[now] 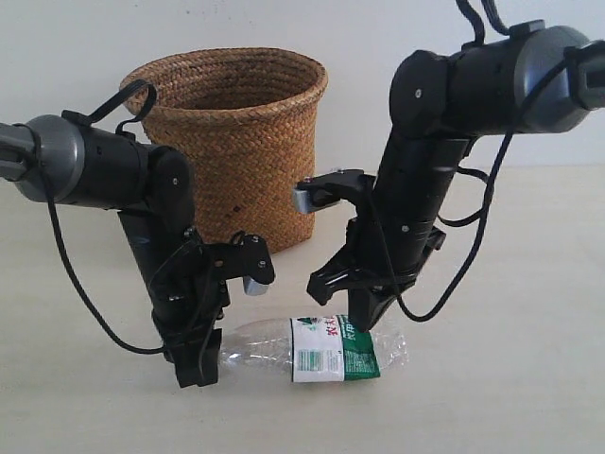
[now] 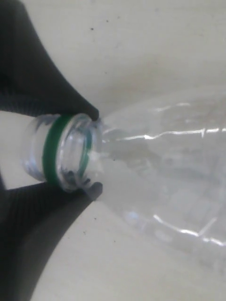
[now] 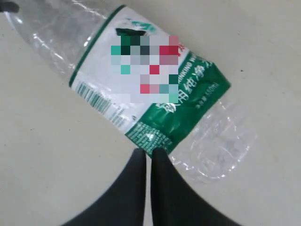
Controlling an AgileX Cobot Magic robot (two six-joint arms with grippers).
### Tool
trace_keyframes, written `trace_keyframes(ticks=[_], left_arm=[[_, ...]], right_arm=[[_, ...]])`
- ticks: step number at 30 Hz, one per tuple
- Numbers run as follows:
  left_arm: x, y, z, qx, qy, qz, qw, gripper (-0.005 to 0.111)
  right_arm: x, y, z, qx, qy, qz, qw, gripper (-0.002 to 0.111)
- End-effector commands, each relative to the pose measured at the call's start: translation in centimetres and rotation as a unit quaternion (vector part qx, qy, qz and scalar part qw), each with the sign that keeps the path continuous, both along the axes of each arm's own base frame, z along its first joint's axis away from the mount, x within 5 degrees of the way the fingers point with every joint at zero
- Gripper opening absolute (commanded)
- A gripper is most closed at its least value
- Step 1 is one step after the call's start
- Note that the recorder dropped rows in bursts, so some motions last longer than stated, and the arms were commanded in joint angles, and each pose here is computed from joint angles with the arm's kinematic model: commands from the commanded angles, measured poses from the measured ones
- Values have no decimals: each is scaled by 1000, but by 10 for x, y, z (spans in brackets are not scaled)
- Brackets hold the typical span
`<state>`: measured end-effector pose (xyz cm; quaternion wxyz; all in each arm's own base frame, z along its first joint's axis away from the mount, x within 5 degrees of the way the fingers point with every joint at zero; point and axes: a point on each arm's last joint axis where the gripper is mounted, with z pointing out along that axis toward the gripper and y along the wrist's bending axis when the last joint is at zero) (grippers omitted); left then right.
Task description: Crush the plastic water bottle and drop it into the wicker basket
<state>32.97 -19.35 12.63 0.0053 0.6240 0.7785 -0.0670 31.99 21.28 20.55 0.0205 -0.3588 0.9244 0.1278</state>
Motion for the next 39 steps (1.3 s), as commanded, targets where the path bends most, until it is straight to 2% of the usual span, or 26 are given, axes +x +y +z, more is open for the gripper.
trace_keyframes(ticks=[1,7,17,28,39], left_arm=[[-1,1,2,1,5,4,1000,4],[-2,1,2,2,8,4,1000,4],[-2,1,2,3,9,6,1000,4],[-2,1,2,3,9,6,1000,4],[-2,1,2,3,9,6,1000,4]], right_arm=[[-1,7,2,7,-30,19,999,0],[1,8,-1,9,-32,11,999,0],[8,13,-36,-11,16,-10,1000,0],[19,23,-9,17,1,-11,1000,0],[15,31,-14,15,1,0,1000,0]])
